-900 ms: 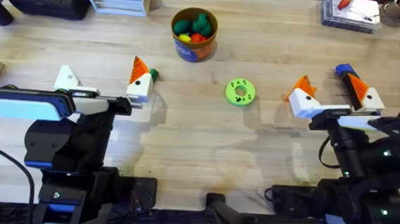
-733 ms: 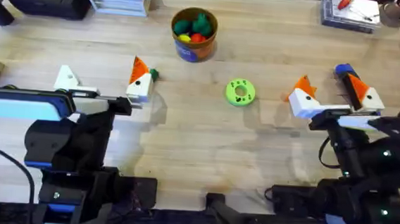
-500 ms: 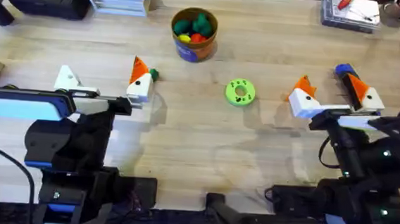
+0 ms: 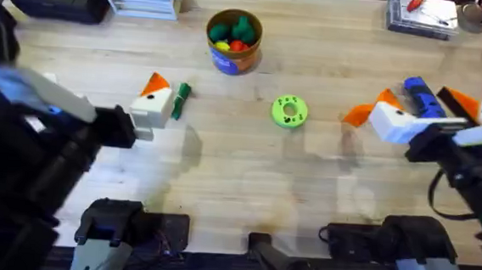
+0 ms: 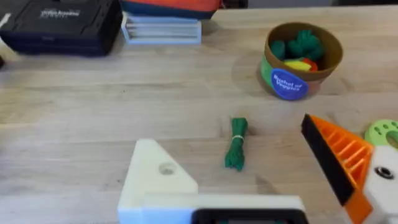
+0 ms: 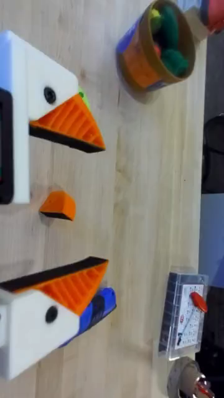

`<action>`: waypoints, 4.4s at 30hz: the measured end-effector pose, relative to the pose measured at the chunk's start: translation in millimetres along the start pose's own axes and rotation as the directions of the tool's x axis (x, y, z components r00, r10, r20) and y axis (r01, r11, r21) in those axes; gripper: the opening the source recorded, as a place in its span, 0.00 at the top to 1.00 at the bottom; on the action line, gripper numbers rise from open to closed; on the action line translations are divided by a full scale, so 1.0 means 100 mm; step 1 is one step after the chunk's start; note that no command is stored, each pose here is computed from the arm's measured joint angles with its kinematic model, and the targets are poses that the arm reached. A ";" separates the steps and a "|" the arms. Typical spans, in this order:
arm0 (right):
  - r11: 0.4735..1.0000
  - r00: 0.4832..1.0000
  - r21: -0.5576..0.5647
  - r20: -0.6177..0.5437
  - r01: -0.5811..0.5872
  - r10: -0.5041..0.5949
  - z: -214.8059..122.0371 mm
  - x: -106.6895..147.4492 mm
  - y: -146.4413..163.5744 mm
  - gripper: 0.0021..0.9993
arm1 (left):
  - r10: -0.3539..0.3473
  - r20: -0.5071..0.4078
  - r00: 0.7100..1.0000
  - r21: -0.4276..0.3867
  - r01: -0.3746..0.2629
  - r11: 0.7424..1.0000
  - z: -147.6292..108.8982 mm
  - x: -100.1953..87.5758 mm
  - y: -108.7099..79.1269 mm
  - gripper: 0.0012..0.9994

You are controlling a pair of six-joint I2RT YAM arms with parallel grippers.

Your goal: Pick up the gripper from the table and insert it into the empty holder that is missing its gripper. Then pick up a screw, insert it into the mounting hole, and use the screwdriver to tighten it. Finally, clean up the table by picking up the vegetable and placing it into the bucket.

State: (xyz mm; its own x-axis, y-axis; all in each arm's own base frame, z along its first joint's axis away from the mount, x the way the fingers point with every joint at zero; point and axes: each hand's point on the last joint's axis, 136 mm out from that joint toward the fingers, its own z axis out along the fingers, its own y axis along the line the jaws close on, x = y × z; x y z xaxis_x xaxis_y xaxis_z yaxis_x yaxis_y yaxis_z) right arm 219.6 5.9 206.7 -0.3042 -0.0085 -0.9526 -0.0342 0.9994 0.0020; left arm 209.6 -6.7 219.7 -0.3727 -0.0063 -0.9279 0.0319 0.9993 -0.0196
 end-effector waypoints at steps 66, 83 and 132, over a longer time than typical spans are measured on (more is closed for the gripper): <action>1.000 0.998 0.000 -0.068 -0.002 0.002 -0.04 -0.35 0.00 0.00 | 0.181 0.151 0.972 0.525 -0.234 0.819 -0.18 -0.82 -1.22 0.01; 1.000 0.998 0.000 -0.068 -0.002 0.002 -0.04 -0.35 0.00 0.01 | 0.078 0.500 0.863 0.441 -0.331 0.834 -0.09 -0.20 -1.13 0.01; 1.000 0.998 0.000 -0.068 -0.002 0.002 -0.04 -0.35 0.00 0.01 | 0.046 0.332 0.942 0.542 -0.231 0.808 0.24 0.54 -1.17 0.01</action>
State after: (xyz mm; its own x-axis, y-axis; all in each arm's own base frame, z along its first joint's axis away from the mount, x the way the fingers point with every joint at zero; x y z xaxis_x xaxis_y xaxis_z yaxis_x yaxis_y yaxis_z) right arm 226.8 5.9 241.1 -0.3686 -0.0088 -0.9296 -0.0340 0.9994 0.0041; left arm 207.7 -124.4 162.9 -0.0414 0.0281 -0.9987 0.6143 0.7891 -0.0033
